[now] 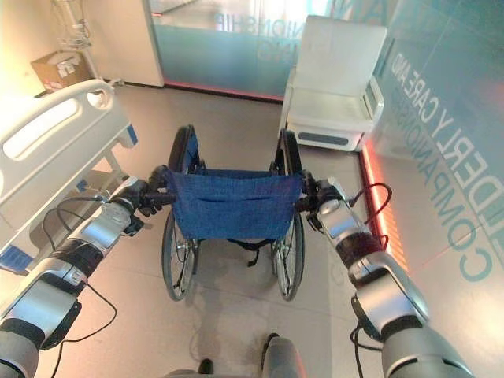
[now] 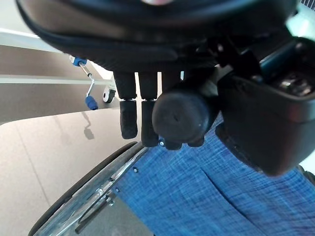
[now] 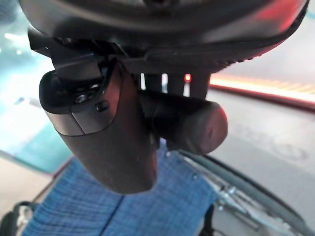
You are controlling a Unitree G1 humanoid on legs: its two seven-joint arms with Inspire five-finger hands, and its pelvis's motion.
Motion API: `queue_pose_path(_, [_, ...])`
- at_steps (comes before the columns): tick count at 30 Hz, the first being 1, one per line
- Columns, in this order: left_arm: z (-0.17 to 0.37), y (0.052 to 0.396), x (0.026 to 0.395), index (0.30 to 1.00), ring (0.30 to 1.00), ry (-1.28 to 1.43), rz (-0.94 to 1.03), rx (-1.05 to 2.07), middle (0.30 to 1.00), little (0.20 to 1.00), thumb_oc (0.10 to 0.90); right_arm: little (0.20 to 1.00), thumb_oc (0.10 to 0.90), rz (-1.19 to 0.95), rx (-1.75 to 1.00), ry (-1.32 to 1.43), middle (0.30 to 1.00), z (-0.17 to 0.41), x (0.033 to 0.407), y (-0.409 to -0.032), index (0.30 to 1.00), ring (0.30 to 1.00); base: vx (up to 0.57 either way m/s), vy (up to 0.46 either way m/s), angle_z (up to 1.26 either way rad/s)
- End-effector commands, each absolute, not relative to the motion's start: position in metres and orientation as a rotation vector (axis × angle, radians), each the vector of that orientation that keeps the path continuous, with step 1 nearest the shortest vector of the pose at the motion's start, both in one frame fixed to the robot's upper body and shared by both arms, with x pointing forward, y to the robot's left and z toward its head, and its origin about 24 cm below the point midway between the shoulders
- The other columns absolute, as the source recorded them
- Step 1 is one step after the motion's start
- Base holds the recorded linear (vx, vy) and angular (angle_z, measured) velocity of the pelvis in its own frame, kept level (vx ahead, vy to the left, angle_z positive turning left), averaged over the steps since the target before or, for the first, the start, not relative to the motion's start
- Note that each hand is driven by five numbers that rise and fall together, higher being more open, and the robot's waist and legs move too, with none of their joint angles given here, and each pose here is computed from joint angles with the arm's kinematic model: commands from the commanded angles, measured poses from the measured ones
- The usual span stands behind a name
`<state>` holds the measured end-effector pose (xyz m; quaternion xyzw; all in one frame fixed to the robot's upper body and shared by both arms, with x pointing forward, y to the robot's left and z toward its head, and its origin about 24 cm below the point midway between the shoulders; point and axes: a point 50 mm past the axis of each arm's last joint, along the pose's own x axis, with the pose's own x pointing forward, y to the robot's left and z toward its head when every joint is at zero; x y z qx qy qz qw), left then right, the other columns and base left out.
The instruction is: Push the wheelchair next to the bed
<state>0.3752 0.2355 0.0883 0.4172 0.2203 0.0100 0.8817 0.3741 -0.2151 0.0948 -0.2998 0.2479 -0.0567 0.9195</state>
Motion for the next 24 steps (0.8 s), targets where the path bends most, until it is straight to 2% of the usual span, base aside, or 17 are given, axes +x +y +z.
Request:
queue_pose_path(1, [0.067,0.219,0.373,0.300,0.300,0.510,-0.101,0.932,0.300,0.300,0.400,0.300,0.400,0.055,-0.616,0.592,0.300,0.073,0.370,-0.202,0.300,0.300,0.44,-0.313,0.78])
queue_pose_path(5, [0.064,0.211,0.373,0.300,0.300,0.489,-0.099,0.915,0.300,0.300,0.400,0.300,0.400,0.065,-0.567,0.618,0.300,0.063,0.367,-0.192,0.300,0.300,0.42,-0.315,0.33])
queue_pose_path(8, [0.060,0.219,0.371,0.300,0.300,0.505,-0.059,0.901,0.300,0.300,0.400,0.300,0.400,0.097,-0.575,0.590,0.300,0.062,0.367,-0.183,0.300,0.300,0.38,-0.285,0.18])
queue_pose_path(13, [0.060,0.223,0.366,0.300,0.300,0.432,-0.028,0.855,0.300,0.300,0.400,0.300,0.400,0.065,-0.594,0.554,0.300,0.054,0.356,-0.193,0.300,0.300,0.34,-0.211,-0.01])
queue_pose_path(20, [0.064,0.216,0.364,0.300,0.300,0.359,-0.038,0.871,0.300,0.300,0.400,0.300,0.400,0.036,-0.599,0.536,0.300,0.063,0.365,-0.184,0.300,0.300,0.49,0.069,-0.24])
queue_pose_path(24, [0.072,0.227,0.364,0.300,0.300,0.369,0.016,0.857,0.300,0.300,0.400,0.300,0.400,0.080,-0.604,0.502,0.300,0.065,0.365,-0.183,0.300,0.300,0.40,0.187,-0.81])
